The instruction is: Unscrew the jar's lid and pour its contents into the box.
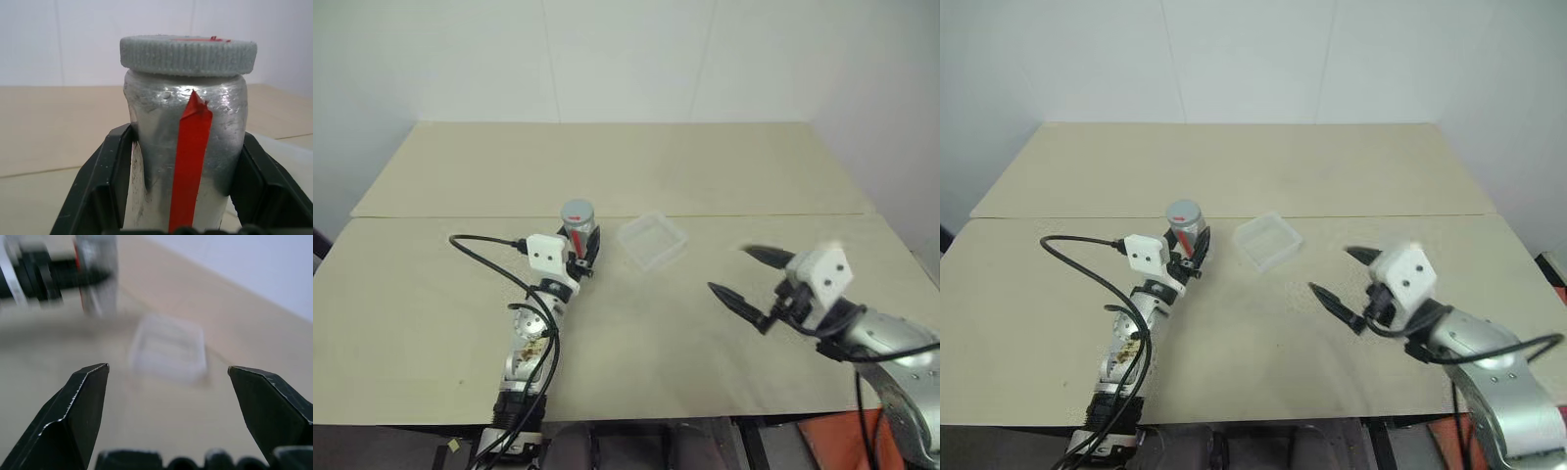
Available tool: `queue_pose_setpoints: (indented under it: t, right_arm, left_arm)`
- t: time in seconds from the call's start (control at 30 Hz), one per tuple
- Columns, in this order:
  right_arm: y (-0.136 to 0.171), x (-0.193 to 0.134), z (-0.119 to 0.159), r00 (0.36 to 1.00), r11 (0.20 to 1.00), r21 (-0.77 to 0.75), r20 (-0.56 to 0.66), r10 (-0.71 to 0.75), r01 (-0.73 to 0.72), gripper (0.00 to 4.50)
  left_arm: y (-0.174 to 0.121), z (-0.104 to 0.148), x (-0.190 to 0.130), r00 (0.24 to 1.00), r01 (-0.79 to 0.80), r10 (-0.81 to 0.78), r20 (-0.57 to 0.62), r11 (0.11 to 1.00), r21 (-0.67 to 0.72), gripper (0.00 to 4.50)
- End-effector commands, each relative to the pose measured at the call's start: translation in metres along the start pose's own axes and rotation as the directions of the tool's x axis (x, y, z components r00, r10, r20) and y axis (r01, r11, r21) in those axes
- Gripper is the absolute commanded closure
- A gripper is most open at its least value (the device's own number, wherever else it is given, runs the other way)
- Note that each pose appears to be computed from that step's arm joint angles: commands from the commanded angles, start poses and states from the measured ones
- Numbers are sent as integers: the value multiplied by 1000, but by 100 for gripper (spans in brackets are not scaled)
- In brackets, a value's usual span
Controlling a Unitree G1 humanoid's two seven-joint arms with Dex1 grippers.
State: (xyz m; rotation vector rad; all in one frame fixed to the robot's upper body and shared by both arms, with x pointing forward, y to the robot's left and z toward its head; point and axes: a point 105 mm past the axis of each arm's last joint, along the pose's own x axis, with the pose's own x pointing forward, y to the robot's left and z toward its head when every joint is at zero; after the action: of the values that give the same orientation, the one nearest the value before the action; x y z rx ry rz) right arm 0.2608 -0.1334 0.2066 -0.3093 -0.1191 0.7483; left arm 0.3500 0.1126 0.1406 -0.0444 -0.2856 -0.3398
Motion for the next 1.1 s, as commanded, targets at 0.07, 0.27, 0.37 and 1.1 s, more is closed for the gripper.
queue_pose_setpoints:
  t: [0.07, 0.27, 0.37, 1.1]
  right_arm:
    - [10, 25, 19, 998, 998, 55, 59, 17, -20, 0]
    - [24, 53, 28, 995, 996, 74, 93, 40, -47, 0]
    - [28, 64, 27, 995, 997, 73, 101, 28, -35, 0]
    - [42, 84, 25, 991, 998, 57, 132, 31, -39, 0]
  left_arm:
    - [-14, 13, -1, 992, 123, -123, 15, 992, 14, 210]
    - [-34, 11, -11, 956, 294, -294, -3, 955, 31, 210]
    - [-39, 13, -12, 945, 325, -326, 9, 945, 16, 210]
    - [-45, 11, -6, 954, 293, -290, 74, 956, -28, 256]
